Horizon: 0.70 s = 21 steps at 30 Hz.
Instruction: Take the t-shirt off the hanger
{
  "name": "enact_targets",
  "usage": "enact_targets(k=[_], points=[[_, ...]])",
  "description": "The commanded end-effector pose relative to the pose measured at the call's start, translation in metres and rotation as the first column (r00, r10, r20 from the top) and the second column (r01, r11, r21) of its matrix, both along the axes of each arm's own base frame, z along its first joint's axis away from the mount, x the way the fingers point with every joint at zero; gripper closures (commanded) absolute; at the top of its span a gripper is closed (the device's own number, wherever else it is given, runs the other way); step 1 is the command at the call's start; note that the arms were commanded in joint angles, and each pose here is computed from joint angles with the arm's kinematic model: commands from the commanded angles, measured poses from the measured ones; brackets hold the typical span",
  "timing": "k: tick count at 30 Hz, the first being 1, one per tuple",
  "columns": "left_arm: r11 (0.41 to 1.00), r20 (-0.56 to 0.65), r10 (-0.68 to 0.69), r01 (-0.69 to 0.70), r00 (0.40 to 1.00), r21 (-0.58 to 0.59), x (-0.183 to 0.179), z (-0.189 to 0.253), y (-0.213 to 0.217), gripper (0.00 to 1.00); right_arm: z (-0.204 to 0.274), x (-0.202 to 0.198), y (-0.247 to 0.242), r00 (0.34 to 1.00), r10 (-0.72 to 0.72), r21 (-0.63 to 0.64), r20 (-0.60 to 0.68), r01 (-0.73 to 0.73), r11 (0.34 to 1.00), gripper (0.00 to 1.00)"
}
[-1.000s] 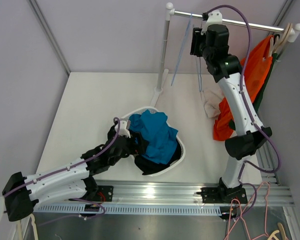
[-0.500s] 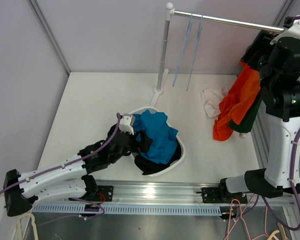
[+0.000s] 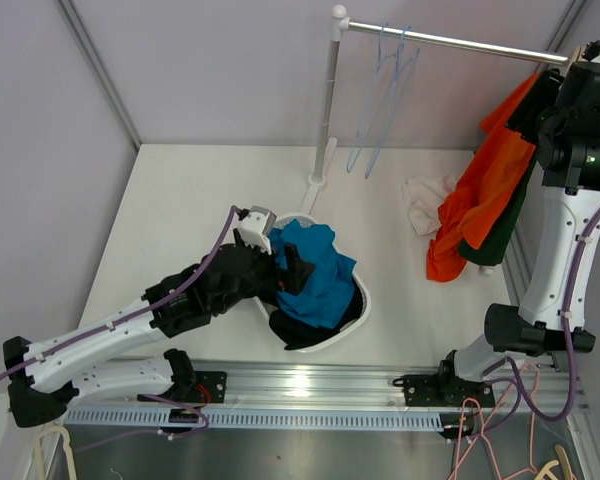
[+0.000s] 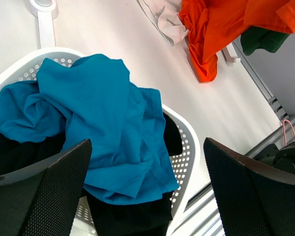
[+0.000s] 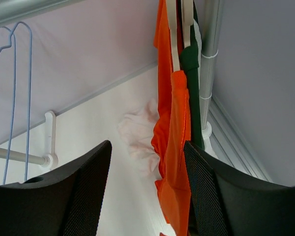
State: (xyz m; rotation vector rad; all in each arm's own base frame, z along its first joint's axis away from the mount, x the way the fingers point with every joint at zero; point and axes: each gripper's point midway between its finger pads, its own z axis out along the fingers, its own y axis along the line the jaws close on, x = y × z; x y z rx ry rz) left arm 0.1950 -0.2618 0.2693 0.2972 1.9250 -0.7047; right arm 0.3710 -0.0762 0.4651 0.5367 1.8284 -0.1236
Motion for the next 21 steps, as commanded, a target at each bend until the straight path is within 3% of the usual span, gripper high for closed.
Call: enact_targets(k=[1,21], points=[[0.999,0.034,-0.049,0.049,0.998,-0.014,-0.006,0.014,-0.003,0.01,0.014,0.007,-0.004,0.998,0.040,0.012,0.045,-0.040,0.999,0.35],[0.999,0.067,-0.048,0.047,0.997,0.015,0.011,-0.015,-0.024,0.00,0.003,0.083,-0.042,0.995,0.035,0.011,0.095,-0.036,0.999,0.35]])
